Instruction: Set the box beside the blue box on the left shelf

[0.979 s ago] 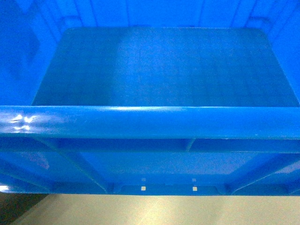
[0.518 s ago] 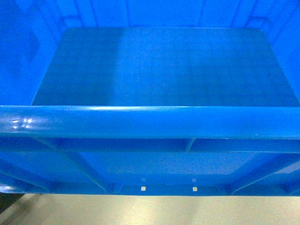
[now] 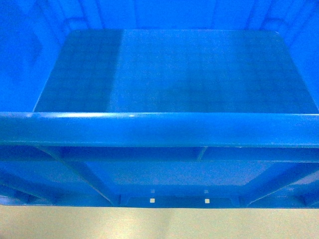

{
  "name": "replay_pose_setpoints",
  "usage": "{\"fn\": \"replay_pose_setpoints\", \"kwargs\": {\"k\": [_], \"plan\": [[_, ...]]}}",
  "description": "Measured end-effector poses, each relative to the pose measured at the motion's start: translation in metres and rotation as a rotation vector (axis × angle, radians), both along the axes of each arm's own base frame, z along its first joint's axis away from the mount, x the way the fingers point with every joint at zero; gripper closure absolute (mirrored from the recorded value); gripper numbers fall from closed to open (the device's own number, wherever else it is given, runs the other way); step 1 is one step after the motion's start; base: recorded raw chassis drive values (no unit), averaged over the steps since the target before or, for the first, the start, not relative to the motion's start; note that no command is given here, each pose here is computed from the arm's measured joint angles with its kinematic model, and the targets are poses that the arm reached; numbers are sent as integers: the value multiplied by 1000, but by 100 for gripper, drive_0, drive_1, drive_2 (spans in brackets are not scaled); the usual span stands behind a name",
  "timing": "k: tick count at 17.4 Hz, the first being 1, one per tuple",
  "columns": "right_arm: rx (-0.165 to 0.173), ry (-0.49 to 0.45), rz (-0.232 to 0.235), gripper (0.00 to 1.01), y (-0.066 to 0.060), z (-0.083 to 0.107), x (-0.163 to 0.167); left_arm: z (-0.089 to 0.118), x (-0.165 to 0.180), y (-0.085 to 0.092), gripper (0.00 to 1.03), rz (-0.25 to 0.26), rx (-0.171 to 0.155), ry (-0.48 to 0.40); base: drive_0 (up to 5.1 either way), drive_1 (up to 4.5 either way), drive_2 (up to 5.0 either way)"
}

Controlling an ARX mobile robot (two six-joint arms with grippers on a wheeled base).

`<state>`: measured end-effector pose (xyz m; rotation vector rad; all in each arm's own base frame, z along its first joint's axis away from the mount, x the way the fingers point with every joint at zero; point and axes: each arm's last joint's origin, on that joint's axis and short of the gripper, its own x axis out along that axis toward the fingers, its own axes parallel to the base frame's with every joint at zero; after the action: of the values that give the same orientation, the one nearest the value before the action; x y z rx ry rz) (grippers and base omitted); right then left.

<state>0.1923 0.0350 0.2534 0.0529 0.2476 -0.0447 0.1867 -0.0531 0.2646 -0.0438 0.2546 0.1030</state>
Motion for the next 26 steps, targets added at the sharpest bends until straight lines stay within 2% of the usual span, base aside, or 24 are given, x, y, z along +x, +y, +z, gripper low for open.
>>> {"fn": "replay_pose_setpoints", "kwargs": {"k": [19, 26], "plan": [[-1, 1, -4, 91, 0, 0, 0, 0, 0, 0, 94, -2, -1, 1, -136, -136, -136], [-1, 2, -3, 91, 0, 0, 0, 0, -1, 0, 94, -1, 0, 2, -9, 380, -397]]}}
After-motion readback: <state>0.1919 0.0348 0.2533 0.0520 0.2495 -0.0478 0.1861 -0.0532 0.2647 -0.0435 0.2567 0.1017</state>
